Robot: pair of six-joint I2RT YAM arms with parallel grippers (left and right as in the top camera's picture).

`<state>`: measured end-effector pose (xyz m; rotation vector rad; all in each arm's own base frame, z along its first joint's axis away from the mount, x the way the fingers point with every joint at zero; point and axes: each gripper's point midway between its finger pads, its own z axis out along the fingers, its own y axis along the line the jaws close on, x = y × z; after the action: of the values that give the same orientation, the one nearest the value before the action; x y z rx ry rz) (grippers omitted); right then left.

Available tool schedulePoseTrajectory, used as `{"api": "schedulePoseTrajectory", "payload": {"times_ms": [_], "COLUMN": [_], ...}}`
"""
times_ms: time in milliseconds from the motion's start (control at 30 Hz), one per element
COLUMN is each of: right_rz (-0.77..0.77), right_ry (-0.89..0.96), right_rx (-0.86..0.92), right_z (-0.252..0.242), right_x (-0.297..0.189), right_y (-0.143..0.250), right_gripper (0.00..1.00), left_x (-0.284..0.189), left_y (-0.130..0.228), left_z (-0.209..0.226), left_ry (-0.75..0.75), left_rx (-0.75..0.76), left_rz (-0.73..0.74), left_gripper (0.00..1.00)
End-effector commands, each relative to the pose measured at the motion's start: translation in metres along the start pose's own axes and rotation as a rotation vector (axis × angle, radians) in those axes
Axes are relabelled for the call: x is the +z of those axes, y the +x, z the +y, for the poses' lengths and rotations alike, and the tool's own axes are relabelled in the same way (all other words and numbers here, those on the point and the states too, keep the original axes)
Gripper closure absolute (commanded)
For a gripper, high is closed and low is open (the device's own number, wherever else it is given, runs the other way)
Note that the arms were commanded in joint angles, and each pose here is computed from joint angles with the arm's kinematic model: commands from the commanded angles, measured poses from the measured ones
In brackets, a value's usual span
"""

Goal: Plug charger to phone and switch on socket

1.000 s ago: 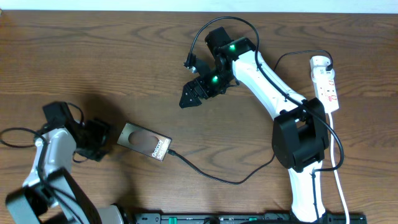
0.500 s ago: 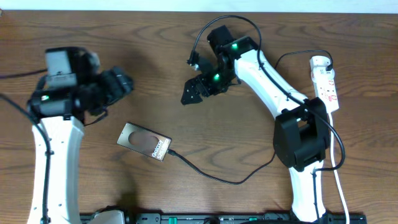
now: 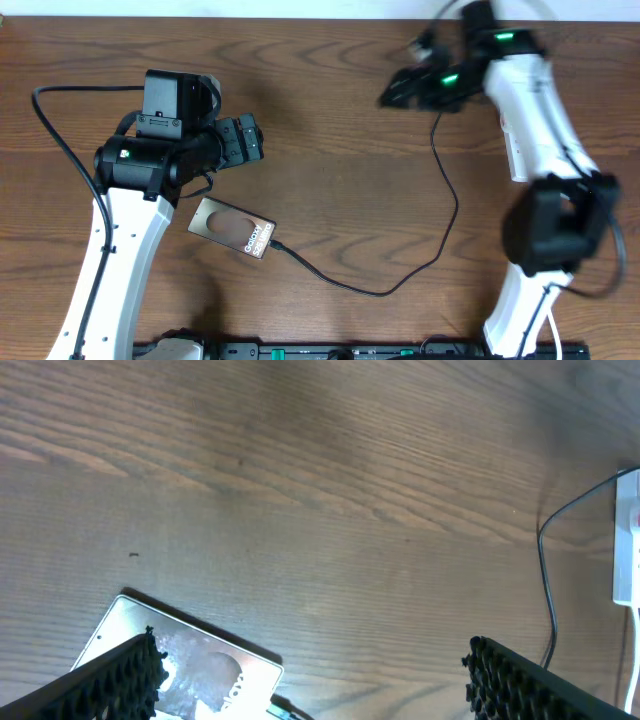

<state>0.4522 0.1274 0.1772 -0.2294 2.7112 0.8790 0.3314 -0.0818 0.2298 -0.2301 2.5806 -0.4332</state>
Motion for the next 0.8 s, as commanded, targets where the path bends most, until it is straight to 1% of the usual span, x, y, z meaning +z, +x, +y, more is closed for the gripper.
{"api": "schedulePoseTrajectory", "payload": {"times_ms": [0, 67, 100, 133, 267, 367, 467, 633, 667, 700, 767], "right_rz": [-0.244, -0.337, -0.394, -0.421, -0.495, -0.499, -0.471, -0.341, -0.281, -0.266, -0.236], "right_ry": [0.145, 0.256, 0.347, 0.402, 0.612, 0.718, 0.736, 0.747, 0.712, 0.681, 0.574], "right_rx": [-0.021, 0.015, 0.056, 0.091, 0.282, 0.391, 0.45, 0.391, 0.397, 0.395, 0.335], "right_z": [-0.009, -0.033, -0.053, -0.065, -0.117, -0.152, -0.179, -0.224, -0.24, -0.243, -0.243], "right_x": [-0.102, -0.148, -0.181, -0.198, -0.253, -0.274, -0.272, -0.242, -0.219, -0.209, -0.186], "right_y": [-0.025, -0.025, -0.02, -0.016, 0.009, 0.028, 0.04, 0.047, 0.049, 0.048, 0.043], "right_gripper": [0.01, 0.01, 0.01, 0.01, 0.01, 0.01, 0.01, 0.01, 0.01, 0.01, 0.01], "left_x": [-0.007, -0.007, -0.007, -0.007, -0.006, -0.006, -0.005, -0.004, -0.004, -0.004, -0.004], "left_y": [-0.008, -0.008, -0.008, -0.008, -0.007, -0.006, -0.005, -0.003, -0.003, -0.003, -0.003], "left_z": [-0.001, -0.001, -0.001, -0.001, 0.0, 0.0, 0.001, 0.002, 0.002, 0.002, 0.002], "left_ry": [-0.009, -0.01, -0.01, -0.011, -0.012, -0.012, -0.014, -0.016, -0.016, -0.016, -0.016], "left_rx": [0.022, 0.022, 0.021, 0.021, 0.021, 0.021, 0.02, 0.019, 0.018, 0.018, 0.018], "left_rz": [-0.033, -0.031, -0.03, -0.03, -0.028, -0.026, -0.022, -0.015, -0.015, -0.014, -0.014], "left_gripper": [0.05, 0.05, 0.05, 0.05, 0.05, 0.05, 0.05, 0.06, 0.05, 0.05, 0.05]}}
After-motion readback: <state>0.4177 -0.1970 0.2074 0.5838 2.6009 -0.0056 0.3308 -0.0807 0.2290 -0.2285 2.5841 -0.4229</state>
